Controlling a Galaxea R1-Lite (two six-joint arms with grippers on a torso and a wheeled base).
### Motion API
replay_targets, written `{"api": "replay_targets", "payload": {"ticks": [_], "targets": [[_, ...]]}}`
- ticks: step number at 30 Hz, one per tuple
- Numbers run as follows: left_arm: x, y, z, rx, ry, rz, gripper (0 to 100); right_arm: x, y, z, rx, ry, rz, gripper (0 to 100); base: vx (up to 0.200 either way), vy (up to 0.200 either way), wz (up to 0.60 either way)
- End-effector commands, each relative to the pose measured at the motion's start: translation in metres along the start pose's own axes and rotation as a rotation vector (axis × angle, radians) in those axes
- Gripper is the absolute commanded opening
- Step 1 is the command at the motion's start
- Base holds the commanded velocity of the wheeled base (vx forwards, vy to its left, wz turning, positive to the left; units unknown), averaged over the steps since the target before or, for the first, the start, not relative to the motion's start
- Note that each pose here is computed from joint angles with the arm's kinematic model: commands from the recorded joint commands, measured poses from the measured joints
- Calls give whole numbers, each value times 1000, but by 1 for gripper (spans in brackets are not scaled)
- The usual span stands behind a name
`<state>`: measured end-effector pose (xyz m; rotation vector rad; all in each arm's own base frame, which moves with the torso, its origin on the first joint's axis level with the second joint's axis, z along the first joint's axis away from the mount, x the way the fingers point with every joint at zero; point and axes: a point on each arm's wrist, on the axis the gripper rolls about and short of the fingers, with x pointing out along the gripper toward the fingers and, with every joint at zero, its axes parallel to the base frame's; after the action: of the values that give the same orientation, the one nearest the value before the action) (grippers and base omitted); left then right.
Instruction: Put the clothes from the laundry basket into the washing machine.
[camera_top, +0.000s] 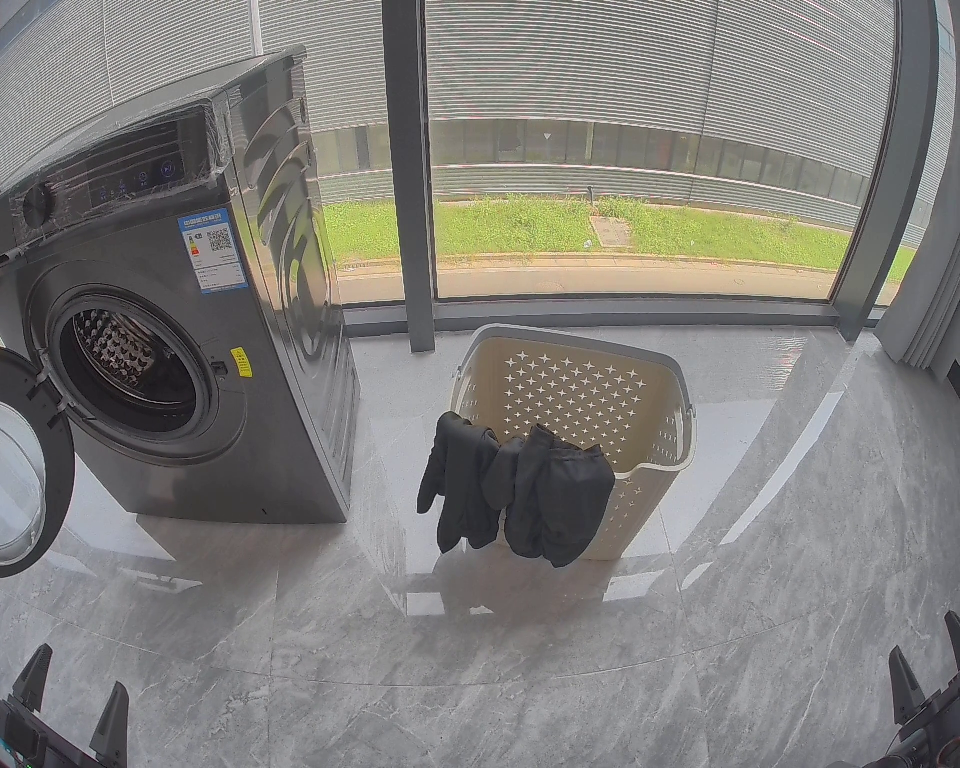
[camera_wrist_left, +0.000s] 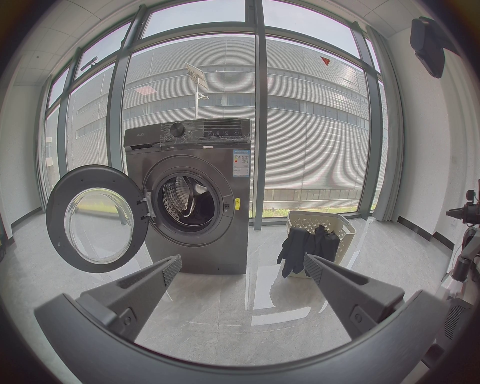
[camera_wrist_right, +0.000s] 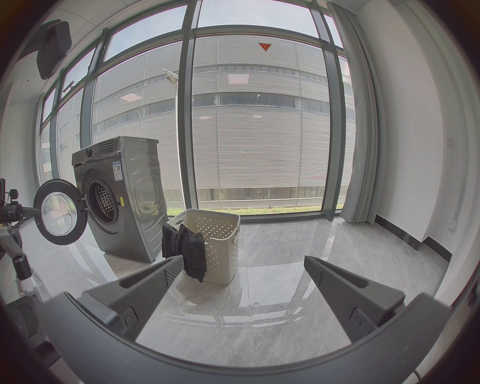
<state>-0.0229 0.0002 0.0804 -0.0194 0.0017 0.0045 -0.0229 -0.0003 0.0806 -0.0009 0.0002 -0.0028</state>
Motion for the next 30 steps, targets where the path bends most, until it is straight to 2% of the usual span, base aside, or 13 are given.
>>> {"api": "replay_targets", "payload": {"ticks": [1,6,7,8,9,10,12,16,18,20,23,27,30], "targets": [[0,0,-5,-1,1,0,100,0,0,-5,2,3,0,100,0,0,0],[0,0,-5,-4,1,0,100,0,0,-4,2,-6,12,100,120,0,0],[0,0,-5,-5,1,2,100,-6,1,18,-6,-115,30,100,200,0,0],[0,0,-5,-5,1,0,100,-7,1,21,-6,-126,31,100,200,0,0],[0,0,-5,-4,1,-1,100,-18,1,48,-8,-217,48,100,200,0,0],[0,0,-5,-4,1,-1,100,-18,1,48,-8,-217,48,100,200,0,0],[0,0,-5,-2,1,0,100,-19,1,74,-3,-128,128,100,200,0,0],[0,0,-5,-2,1,2,100,6,3,79,8,71,314,100,200,0,0],[0,0,-5,-2,1,0,100,20,7,79,10,149,459,100,100,0,0],[0,0,-5,-2,1,0,100,31,10,82,8,188,531,100,0,0,0],[0,0,-5,-2,1,0,100,68,18,89,-1,277,566,100,0,0,0],[0,0,-5,-2,1,0,100,112,29,91,1,317,573,100,0,0,0],[0,0,-5,-2,1,0,100,143,44,87,6,353,625,100,0,0,0]]}}
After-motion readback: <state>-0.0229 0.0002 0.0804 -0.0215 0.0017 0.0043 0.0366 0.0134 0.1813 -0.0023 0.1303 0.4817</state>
